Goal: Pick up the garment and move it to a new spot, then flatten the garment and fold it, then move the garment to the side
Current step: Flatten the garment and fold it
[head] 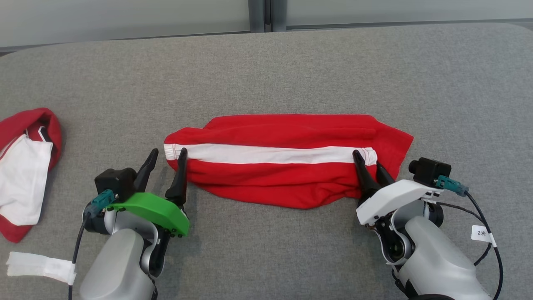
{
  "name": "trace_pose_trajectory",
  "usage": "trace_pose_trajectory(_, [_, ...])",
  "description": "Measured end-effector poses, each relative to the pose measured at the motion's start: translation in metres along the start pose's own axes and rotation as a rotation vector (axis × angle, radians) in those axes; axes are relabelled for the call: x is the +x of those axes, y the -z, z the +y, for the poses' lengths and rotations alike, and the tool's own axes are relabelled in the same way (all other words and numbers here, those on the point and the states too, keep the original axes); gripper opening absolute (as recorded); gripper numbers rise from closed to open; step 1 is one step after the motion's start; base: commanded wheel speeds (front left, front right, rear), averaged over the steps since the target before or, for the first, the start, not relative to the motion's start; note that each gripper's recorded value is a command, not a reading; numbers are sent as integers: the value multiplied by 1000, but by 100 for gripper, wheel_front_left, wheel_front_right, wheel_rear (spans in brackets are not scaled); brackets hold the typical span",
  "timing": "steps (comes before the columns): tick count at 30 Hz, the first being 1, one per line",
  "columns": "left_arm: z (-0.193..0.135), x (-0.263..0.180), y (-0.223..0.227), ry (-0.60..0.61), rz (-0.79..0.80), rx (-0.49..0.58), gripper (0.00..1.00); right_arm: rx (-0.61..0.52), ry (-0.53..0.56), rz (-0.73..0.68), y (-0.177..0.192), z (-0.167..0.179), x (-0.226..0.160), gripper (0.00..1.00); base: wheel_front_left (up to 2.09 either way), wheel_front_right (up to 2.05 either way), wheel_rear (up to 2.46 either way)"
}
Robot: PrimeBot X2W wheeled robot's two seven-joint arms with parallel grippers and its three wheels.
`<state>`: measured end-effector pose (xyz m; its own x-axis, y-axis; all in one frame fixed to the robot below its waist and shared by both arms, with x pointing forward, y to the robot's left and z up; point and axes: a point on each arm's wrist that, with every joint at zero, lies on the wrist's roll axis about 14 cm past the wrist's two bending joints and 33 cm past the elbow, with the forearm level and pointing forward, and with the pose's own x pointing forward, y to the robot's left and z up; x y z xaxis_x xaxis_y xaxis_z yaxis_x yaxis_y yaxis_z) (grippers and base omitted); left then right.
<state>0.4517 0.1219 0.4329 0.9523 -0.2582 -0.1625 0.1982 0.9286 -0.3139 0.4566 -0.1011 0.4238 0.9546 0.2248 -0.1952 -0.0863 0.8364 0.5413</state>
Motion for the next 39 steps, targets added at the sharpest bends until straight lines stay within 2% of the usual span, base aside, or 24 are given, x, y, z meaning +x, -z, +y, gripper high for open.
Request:
trace_pose_trajectory(5, [1, 1, 6, 4, 26, -12, 100, 4, -1, -3, -1, 0, 1, 58, 0, 0, 0])
trace_pose_trajectory(12, [0, 6, 7, 11, 37, -46, 99, 3, -2, -1, -1, -1, 3, 50, 0, 0, 0])
trace_pose_trajectory(14, [0, 7, 8, 16, 42, -42, 74, 2, -1, 1, 0, -2, 2, 48, 0, 0, 0])
trace_pose_trajectory(15, [-1, 7, 8, 18, 45, -41, 47, 2, 0, 1, 0, -2, 2, 47, 0, 0, 0])
trace_pose_trajectory(17, [-1, 8, 10, 20, 52, -45, 30, 0, 0, 3, 1, -2, 2, 42, 0, 0, 0])
trace_pose_trajectory(18, [-2, 8, 11, 21, 55, -48, 19, 0, 0, 4, 1, -2, 2, 37, 0, 0, 0])
trace_pose_trajectory(19, [-2, 8, 13, 22, 59, -49, 5, -1, -1, 5, 1, -2, 2, 22, 0, 0, 0])
trace_pose_trajectory(20, [-3, 8, 13, 23, 60, -50, 0, -1, -2, 5, 1, -2, 3, 8, 0, 0, 0])
trace_pose_trajectory(21, [-4, 7, 13, 25, 60, -52, 0, -2, -3, 5, 1, -1, 3, 0, 0, 0, 0])
trace_pose_trajectory(32, [-17, 1, -10, 71, -7, -34, 0, 2, -26, -58, -19, 9, -2, 0, 0, 0, 0])
trace_pose_trajectory(37, [-28, -4, -38, 125, -65, 33, 0, -12, -83, -167, -58, 29, -6, 0, 0, 0, 0])
trace_pose_trajectory(39, [-33, -2, -63, 153, -116, 75, 0, -42, -115, -217, -79, 38, -8, 0, 0, 0, 0])
